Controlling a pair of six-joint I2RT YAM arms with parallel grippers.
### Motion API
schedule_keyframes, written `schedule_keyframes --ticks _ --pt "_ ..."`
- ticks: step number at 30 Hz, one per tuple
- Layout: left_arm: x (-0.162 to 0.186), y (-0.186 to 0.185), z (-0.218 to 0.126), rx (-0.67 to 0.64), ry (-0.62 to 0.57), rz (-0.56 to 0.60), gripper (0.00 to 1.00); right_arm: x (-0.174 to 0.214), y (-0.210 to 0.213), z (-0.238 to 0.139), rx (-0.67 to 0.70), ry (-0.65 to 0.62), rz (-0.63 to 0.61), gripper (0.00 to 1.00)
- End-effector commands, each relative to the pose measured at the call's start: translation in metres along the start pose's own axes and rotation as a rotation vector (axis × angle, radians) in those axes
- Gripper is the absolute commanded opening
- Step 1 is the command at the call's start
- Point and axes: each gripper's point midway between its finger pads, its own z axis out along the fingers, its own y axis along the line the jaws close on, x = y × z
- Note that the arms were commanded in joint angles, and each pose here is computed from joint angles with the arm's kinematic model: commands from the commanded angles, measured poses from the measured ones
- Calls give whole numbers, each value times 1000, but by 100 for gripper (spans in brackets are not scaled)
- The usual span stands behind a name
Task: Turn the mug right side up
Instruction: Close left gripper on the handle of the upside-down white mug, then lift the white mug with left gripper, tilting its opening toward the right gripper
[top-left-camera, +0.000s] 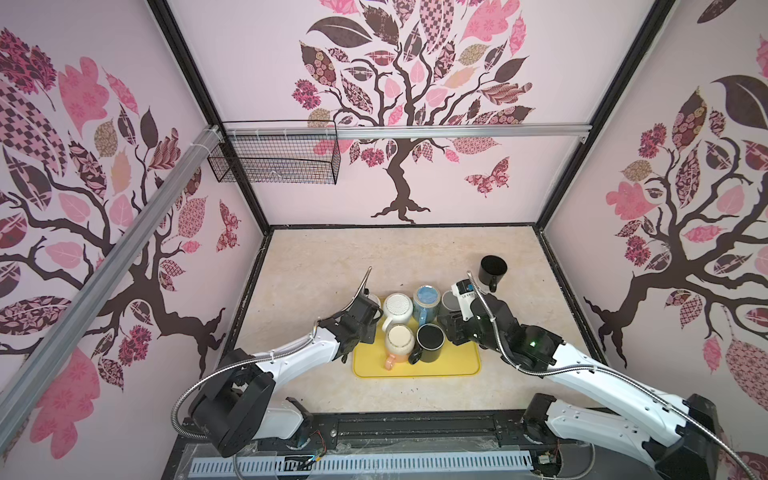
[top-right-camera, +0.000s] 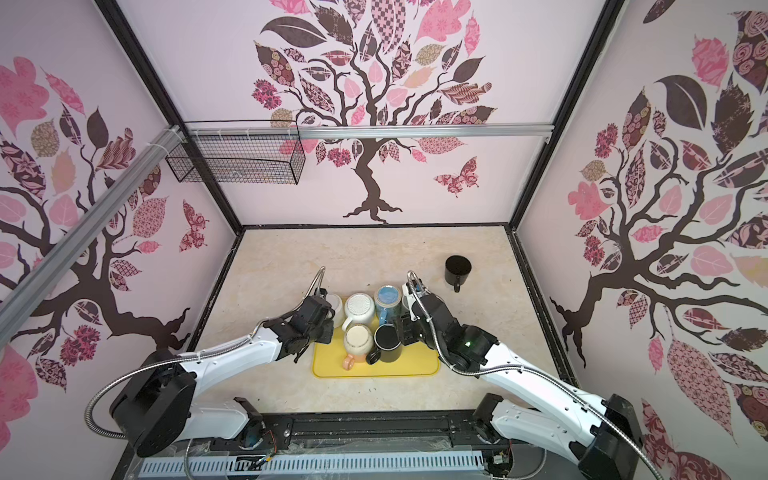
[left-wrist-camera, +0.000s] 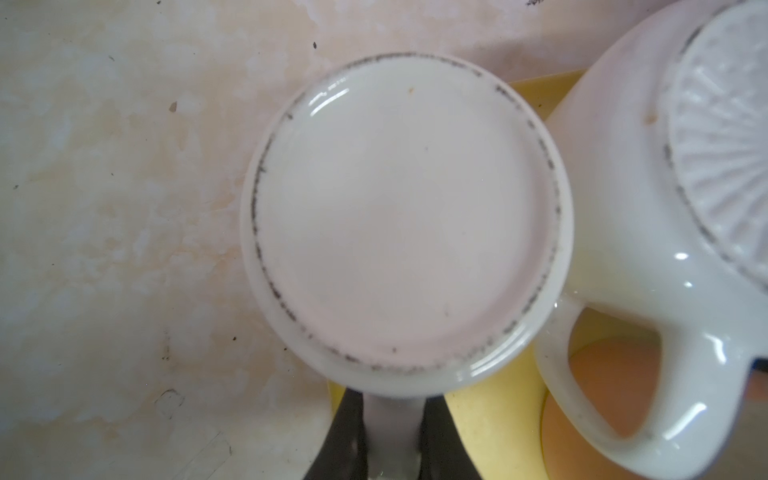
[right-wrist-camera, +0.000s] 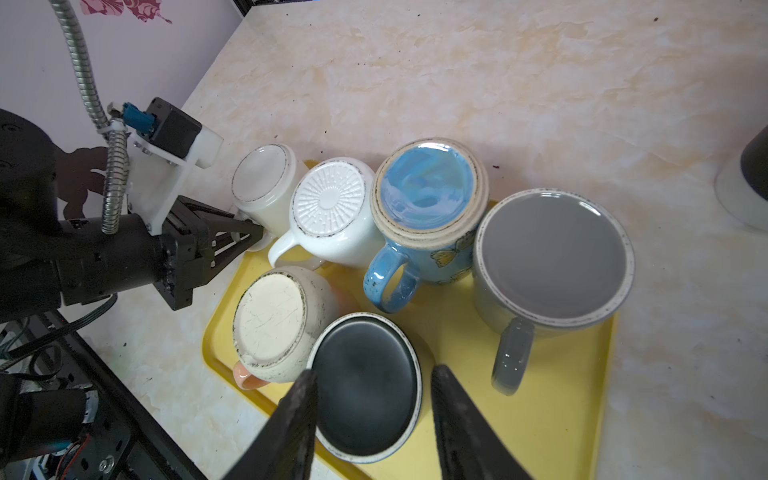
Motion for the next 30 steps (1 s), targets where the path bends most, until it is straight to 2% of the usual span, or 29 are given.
schedule_keyframes --ticks 1,5,7,11,18,22,27,30 --pt "-49 7 -27 -42 -145 -18 0 -11 9 -5 -43 -39 8 47" --pt "-70 16 -54 -68 -220 -32 0 -27 22 -8 -100 -89 30 48" --pt "-83 19 -75 -57 -275 -56 0 -40 38 -12 -176 -127 46 48" --pt "-103 15 -120 55 -392 -134 0 -60 62 -18 -304 -189 90 49" --pt "-122 -4 -209 412 -586 -296 0 -88 86 -45 -534 -360 246 50" --pt "-128 -21 -250 636 -658 -359 0 -98 94 -65 -687 -448 357 46" --pt "-132 -37 -283 889 -704 -454 0 -102 116 -76 -864 -430 405 45" --pt "-134 -45 -293 989 -712 -476 0 -102 122 -80 -946 -423 441 50"
